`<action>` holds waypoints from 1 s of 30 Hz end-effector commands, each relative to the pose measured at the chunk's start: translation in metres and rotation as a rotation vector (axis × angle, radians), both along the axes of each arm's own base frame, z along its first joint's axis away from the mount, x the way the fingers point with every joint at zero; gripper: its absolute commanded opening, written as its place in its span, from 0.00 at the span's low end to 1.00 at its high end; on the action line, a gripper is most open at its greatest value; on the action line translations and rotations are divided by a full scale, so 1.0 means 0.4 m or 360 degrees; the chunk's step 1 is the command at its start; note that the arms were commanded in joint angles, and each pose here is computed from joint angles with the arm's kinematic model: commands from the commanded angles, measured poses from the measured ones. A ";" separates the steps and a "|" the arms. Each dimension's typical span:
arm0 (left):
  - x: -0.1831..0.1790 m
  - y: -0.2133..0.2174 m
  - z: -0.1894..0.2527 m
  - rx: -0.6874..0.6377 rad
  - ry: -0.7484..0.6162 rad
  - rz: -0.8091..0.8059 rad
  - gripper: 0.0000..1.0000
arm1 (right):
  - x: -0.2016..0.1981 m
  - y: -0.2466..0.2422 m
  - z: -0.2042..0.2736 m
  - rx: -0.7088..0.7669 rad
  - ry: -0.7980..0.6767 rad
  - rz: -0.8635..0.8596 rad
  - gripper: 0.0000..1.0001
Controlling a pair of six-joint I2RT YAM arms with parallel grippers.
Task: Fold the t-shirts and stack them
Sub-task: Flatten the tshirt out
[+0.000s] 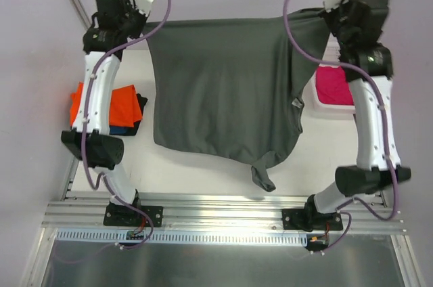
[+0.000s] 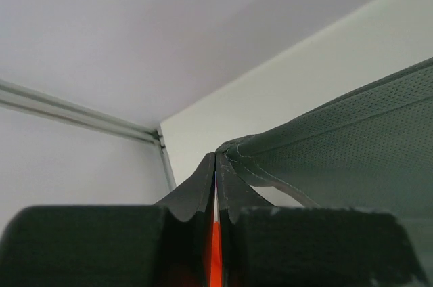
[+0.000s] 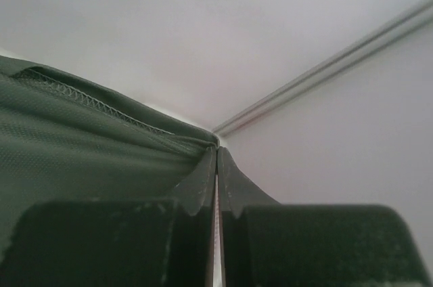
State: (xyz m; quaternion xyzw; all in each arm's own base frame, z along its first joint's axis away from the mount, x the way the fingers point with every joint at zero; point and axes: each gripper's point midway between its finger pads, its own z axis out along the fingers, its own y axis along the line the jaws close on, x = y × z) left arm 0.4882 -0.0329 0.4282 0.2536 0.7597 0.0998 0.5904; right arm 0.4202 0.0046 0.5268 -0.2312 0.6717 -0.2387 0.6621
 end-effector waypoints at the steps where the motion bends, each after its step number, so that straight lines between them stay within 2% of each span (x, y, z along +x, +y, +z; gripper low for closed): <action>1: 0.057 0.067 -0.098 0.0151 0.0135 0.0117 0.00 | 0.124 -0.039 -0.121 -0.0075 0.0159 -0.0130 0.00; 5: 0.090 0.070 -0.224 0.0170 0.0310 0.0107 0.00 | 0.247 -0.016 -0.331 -0.0091 0.0464 -0.0107 0.01; 8: 0.106 0.059 -0.272 0.0155 0.0371 0.0075 0.00 | 0.315 -0.005 -0.415 -0.0120 0.0559 -0.0114 0.01; 14: 0.116 0.061 -0.262 0.0158 0.0352 0.0085 0.00 | 0.351 -0.001 -0.352 -0.0166 0.0441 -0.0157 0.00; 17: 0.092 0.064 -0.217 0.0151 0.0299 0.0094 0.00 | 0.304 0.005 -0.293 -0.0154 0.0377 -0.0147 0.01; 18: 0.081 0.063 -0.202 0.0146 0.0283 0.0093 0.00 | 0.261 0.004 -0.240 -0.0144 0.0322 -0.0143 0.01; 20: 0.054 0.063 -0.200 0.0123 0.0292 0.0100 0.00 | 0.215 0.008 -0.224 -0.0124 0.0315 -0.0139 0.01; 21: 0.023 0.059 -0.163 0.0091 0.0247 0.0096 0.00 | 0.152 0.002 -0.166 -0.0107 0.0250 -0.0138 0.00; 23: -0.015 0.056 -0.172 0.0061 0.0272 0.0095 0.00 | 0.093 -0.001 -0.149 -0.0095 0.0237 -0.0132 0.01; 24: -0.053 0.053 -0.129 0.0038 0.0216 0.0092 0.00 | 0.060 -0.005 -0.134 -0.0093 0.0225 -0.0132 0.01; 25: -0.072 0.052 -0.144 0.0015 0.0243 0.0099 0.00 | -0.012 -0.016 -0.073 -0.0073 0.0133 -0.0131 0.01; 26: -0.114 0.052 -0.099 0.0000 0.0177 0.0100 0.00 | -0.039 -0.018 -0.078 -0.0070 0.0138 -0.0129 0.01; 28: -0.155 0.054 -0.089 -0.0026 0.0162 0.0111 0.00 | -0.113 -0.028 -0.048 -0.0063 0.0105 -0.0129 0.01; 30: -0.219 0.058 -0.031 -0.0043 0.0066 0.0118 0.00 | -0.214 -0.048 -0.007 -0.0021 0.0053 -0.0143 0.01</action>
